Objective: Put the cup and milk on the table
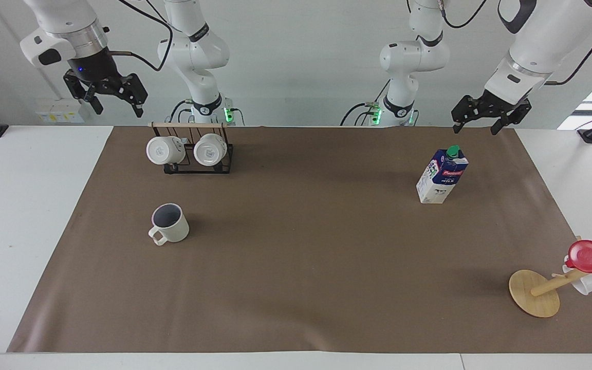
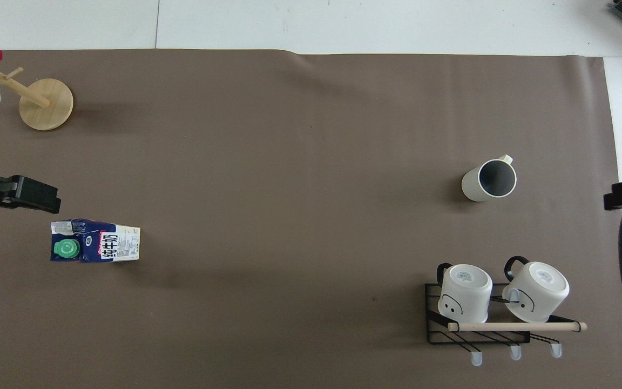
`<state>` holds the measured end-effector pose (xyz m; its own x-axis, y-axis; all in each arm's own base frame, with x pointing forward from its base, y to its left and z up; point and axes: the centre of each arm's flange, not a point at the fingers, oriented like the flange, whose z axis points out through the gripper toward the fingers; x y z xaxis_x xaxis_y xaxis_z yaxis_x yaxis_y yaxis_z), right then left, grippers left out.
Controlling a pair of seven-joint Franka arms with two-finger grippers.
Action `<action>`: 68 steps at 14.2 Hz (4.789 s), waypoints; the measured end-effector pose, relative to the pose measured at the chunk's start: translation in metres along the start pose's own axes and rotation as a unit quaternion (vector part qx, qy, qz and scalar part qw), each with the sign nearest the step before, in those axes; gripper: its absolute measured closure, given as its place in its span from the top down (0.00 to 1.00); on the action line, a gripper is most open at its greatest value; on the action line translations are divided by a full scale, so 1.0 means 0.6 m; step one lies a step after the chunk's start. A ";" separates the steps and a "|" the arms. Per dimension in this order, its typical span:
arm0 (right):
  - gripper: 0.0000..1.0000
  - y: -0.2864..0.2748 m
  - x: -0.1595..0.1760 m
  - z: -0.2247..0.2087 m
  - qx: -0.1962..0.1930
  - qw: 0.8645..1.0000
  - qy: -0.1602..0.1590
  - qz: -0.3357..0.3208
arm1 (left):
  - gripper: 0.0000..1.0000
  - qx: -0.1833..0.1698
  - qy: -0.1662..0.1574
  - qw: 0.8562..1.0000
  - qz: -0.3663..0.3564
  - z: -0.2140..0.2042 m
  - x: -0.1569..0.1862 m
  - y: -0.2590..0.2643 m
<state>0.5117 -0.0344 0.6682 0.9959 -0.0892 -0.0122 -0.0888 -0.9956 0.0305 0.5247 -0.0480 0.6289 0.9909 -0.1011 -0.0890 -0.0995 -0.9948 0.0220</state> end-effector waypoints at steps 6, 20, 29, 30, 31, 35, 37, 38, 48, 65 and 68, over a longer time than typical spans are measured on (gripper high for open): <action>1.00 0.000 0.000 0.001 0.000 1.000 0.000 0.000 | 1.00 0.000 0.006 1.000 -0.001 -0.009 -0.002 -0.001; 1.00 0.000 0.000 0.004 0.000 1.000 -0.003 0.000 | 1.00 0.000 0.006 1.000 -0.002 -0.009 -0.002 -0.002; 1.00 0.000 0.000 0.005 0.000 1.000 -0.003 0.000 | 1.00 0.000 0.006 1.000 -0.002 -0.009 -0.002 -0.003; 1.00 0.000 0.000 0.005 0.000 1.000 -0.003 0.000 | 1.00 0.000 0.006 1.000 -0.002 -0.009 -0.002 -0.003; 1.00 0.000 0.000 0.005 0.000 1.000 -0.003 0.000 | 1.00 0.000 0.006 1.000 -0.002 -0.009 -0.002 -0.003; 1.00 0.000 0.000 0.005 0.000 1.000 -0.004 0.000 | 1.00 0.000 0.006 1.000 -0.002 -0.009 -0.002 -0.003; 1.00 0.000 0.001 0.005 0.000 1.000 -0.002 0.000 | 1.00 0.000 0.006 1.000 -0.002 -0.009 -0.002 -0.003; 1.00 0.000 0.002 0.004 0.000 1.000 0.001 0.000 | 1.00 0.000 0.006 1.000 -0.002 -0.009 -0.002 -0.003; 1.00 -0.053 0.051 0.090 0.002 0.999 0.036 -0.001 | 1.00 0.000 0.008 1.000 -0.002 -0.013 -0.004 -0.003; 1.00 -0.156 0.160 0.452 -0.003 0.999 0.029 -0.015 | 1.00 0.000 0.009 1.000 -0.002 -0.015 -0.005 -0.003; 1.00 -0.157 0.159 0.491 -0.005 1.000 0.021 -0.017 | 1.00 0.000 0.010 1.000 -0.002 -0.016 -0.005 -0.003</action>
<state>0.6110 0.0423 0.3696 0.9982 -0.0533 0.0285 -0.0545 -0.9977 0.0404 0.5226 -0.0460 0.6385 0.9929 -0.0967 -0.0691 -0.0954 -0.9952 0.0210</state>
